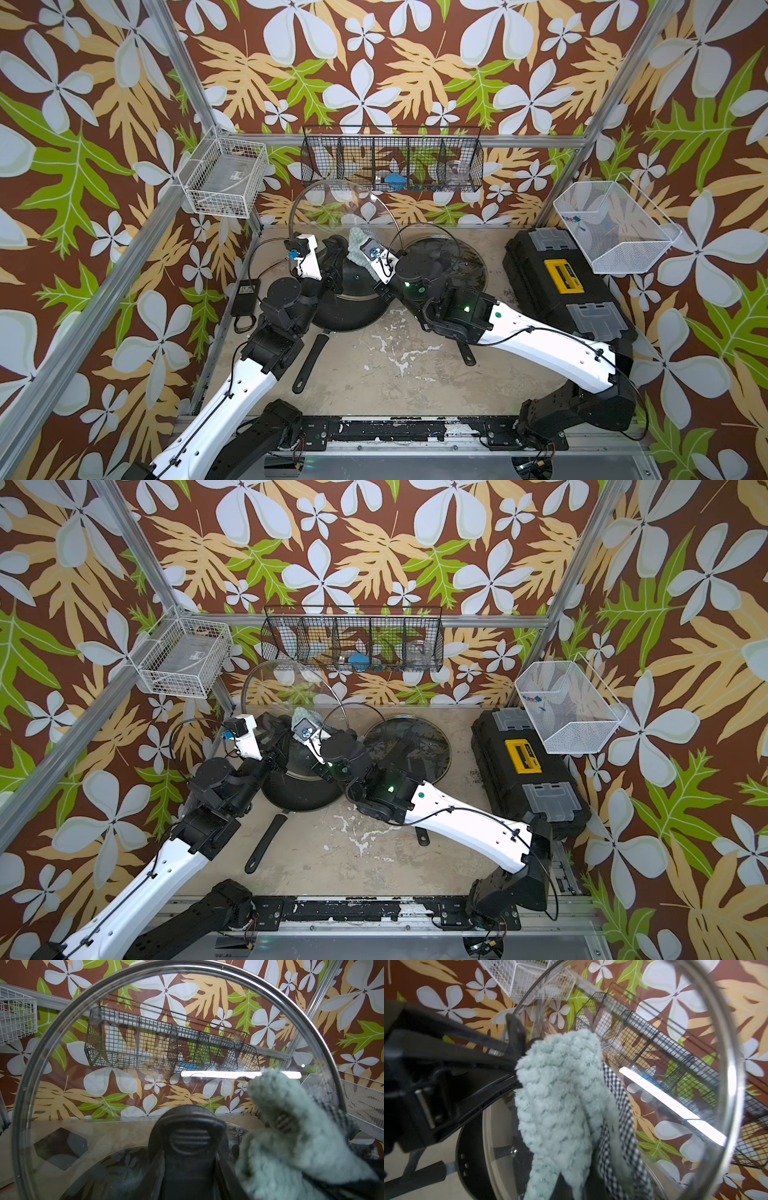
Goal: Wipe the pot lid with a cloth
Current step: Wipe the pot lid.
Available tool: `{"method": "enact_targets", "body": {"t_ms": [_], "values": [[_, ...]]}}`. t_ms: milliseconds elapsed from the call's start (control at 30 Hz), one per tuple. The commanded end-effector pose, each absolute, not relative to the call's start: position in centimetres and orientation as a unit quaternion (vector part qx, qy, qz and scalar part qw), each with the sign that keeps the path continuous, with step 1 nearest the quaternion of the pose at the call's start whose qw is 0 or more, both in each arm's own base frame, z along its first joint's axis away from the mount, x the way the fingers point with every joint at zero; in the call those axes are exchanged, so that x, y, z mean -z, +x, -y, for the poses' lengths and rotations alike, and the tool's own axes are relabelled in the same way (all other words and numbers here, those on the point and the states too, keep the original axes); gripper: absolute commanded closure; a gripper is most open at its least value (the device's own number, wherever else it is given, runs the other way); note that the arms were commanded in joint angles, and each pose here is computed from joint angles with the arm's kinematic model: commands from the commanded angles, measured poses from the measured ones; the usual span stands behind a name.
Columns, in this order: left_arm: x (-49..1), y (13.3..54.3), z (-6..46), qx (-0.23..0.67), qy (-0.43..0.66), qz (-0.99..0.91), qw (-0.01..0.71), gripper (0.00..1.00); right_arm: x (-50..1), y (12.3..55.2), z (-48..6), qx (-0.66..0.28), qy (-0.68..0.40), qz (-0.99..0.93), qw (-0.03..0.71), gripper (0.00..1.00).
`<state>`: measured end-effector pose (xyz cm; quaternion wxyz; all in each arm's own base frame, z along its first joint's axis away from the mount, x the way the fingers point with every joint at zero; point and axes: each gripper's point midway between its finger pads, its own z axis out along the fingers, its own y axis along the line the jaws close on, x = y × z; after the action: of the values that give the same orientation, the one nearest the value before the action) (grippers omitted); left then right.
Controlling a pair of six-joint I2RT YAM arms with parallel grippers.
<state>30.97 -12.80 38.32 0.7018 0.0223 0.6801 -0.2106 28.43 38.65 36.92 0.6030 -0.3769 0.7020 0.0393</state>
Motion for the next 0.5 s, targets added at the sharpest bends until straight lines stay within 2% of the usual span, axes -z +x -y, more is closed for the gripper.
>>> {"method": "enact_targets", "body": {"t_ms": [0,133,467], "values": [[-45.0,29.1,13.0,0.247,0.042,-0.581,0.774,1.00,-34.8,27.1,-40.2,-0.055,-0.393,-0.709,0.582,1.00],[-44.6,29.1,13.6,0.227,0.075,-0.587,0.773,1.00,-34.7,27.5,-39.6,-0.037,-0.380,-0.715,0.586,1.00],[-43.1,28.7,14.1,0.104,0.189,-0.574,0.790,1.00,-40.2,29.5,-35.6,-0.003,-0.334,-0.701,0.630,1.00]]}}
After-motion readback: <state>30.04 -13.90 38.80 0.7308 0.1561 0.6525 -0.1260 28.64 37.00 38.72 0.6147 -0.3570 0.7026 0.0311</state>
